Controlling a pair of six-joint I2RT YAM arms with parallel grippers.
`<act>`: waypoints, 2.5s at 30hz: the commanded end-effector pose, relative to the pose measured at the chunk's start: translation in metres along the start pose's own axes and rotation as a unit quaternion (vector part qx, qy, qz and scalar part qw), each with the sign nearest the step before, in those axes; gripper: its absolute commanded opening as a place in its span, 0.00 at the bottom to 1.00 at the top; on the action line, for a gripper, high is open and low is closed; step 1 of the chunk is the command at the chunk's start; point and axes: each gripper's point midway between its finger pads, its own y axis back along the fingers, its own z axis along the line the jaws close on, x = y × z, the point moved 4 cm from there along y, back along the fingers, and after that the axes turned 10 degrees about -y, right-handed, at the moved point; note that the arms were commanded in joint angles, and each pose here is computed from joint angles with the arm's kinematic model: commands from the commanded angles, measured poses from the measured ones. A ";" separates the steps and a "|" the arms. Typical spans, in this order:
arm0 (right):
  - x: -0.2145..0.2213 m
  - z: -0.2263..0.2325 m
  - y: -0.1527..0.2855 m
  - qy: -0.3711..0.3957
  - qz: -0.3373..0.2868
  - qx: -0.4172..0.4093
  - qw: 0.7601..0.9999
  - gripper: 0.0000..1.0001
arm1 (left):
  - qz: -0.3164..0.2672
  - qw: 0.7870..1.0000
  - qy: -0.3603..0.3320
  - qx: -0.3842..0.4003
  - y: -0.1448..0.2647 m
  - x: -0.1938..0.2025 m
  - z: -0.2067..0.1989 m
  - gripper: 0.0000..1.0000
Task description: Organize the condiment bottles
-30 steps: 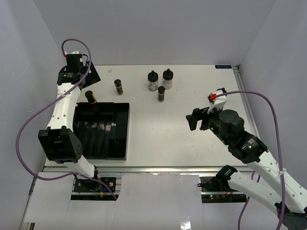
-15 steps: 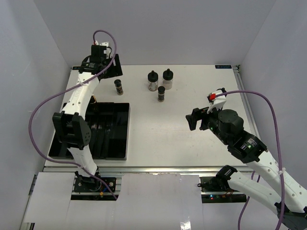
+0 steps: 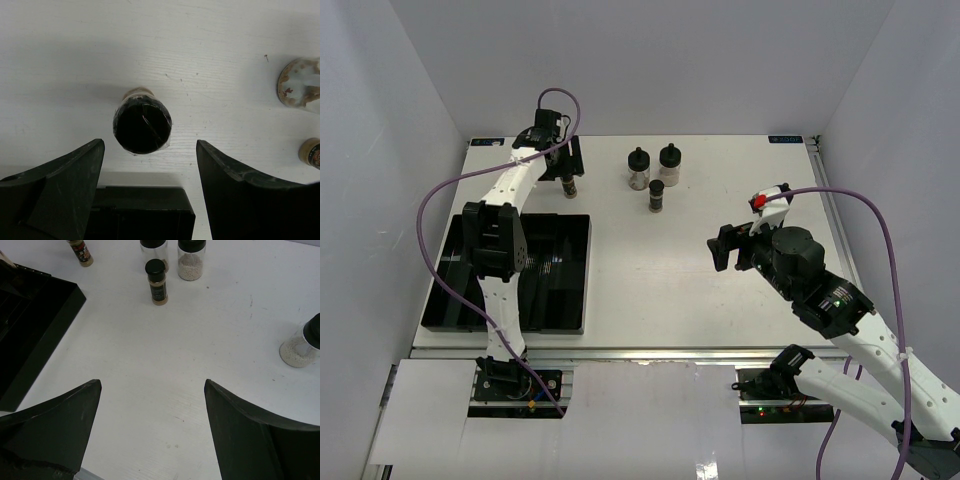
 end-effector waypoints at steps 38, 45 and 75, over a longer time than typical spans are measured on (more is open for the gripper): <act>-0.014 -0.003 0.000 0.010 -0.040 0.011 0.999 0.90 | -0.165 0.968 0.069 -0.178 0.127 -0.100 0.057 0.00; -0.010 -0.001 -0.001 0.010 -0.032 0.003 0.999 0.90 | -0.115 0.949 0.189 -0.227 0.164 -0.049 0.148 0.00; -0.003 0.007 0.015 -0.011 -0.018 -0.041 0.999 0.90 | -0.079 0.922 0.281 -0.254 0.168 0.096 0.224 0.00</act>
